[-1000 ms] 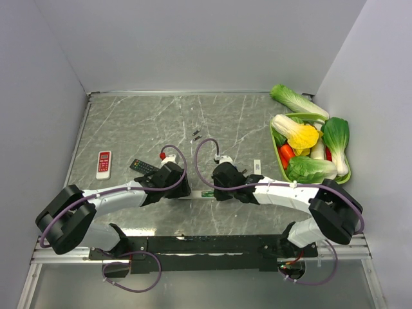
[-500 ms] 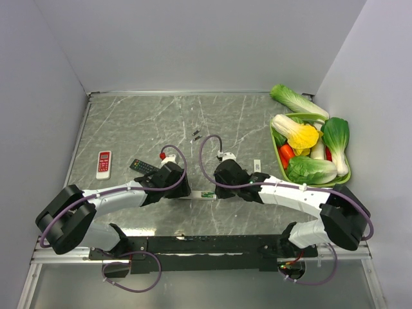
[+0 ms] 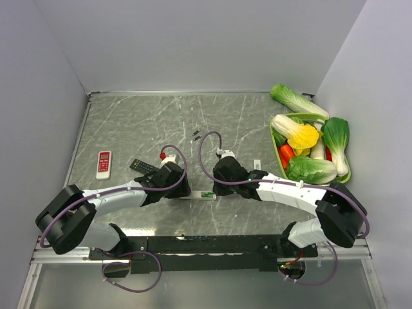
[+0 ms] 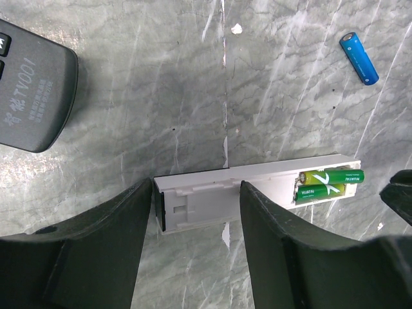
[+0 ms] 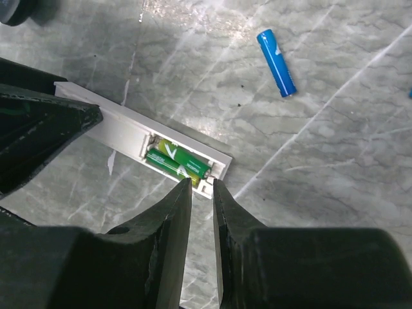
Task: Load the batteries into the remote control
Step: Load the battery into the remote control.
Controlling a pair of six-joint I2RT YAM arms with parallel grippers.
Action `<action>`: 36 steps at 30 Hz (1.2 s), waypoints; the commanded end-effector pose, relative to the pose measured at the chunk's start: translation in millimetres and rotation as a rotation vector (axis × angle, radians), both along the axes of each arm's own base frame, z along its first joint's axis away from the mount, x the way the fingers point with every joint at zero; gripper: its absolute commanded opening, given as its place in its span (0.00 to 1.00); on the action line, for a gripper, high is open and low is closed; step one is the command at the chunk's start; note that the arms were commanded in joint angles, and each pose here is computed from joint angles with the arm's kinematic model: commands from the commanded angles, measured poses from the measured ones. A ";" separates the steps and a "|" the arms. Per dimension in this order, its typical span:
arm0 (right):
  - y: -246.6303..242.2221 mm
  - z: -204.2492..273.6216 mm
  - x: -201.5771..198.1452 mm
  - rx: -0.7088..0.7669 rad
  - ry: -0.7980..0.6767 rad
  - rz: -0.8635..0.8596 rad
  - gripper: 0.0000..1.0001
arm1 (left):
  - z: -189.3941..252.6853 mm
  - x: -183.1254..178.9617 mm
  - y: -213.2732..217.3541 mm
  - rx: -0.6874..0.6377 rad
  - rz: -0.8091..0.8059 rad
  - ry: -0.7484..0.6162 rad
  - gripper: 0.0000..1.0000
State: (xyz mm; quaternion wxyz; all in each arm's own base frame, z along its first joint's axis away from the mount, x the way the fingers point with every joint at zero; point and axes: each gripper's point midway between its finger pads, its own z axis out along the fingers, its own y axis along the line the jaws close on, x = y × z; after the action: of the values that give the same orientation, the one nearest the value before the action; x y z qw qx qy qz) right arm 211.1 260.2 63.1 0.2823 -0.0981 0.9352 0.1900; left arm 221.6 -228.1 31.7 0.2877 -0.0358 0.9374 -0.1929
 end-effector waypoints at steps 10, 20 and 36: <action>16.1 1.1 8.2 0.059 0.023 -0.019 0.23 | -0.4 -2.8 0.9 0.000 -0.004 0.013 0.61; 18.8 -9.2 3.7 0.054 0.065 -0.008 0.13 | 1.2 -2.8 0.4 -0.005 -0.003 0.013 0.61; 7.2 13.3 3.4 0.038 0.019 -0.013 0.18 | 2.0 -2.3 -0.9 -0.009 -0.005 0.012 0.61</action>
State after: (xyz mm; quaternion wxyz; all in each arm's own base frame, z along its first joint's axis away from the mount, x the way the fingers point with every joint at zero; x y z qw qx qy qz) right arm 200.3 267.5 42.3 0.2320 -0.0923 0.9475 0.1997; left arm 220.7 -229.1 31.8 0.2853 -0.0347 0.9376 -0.1956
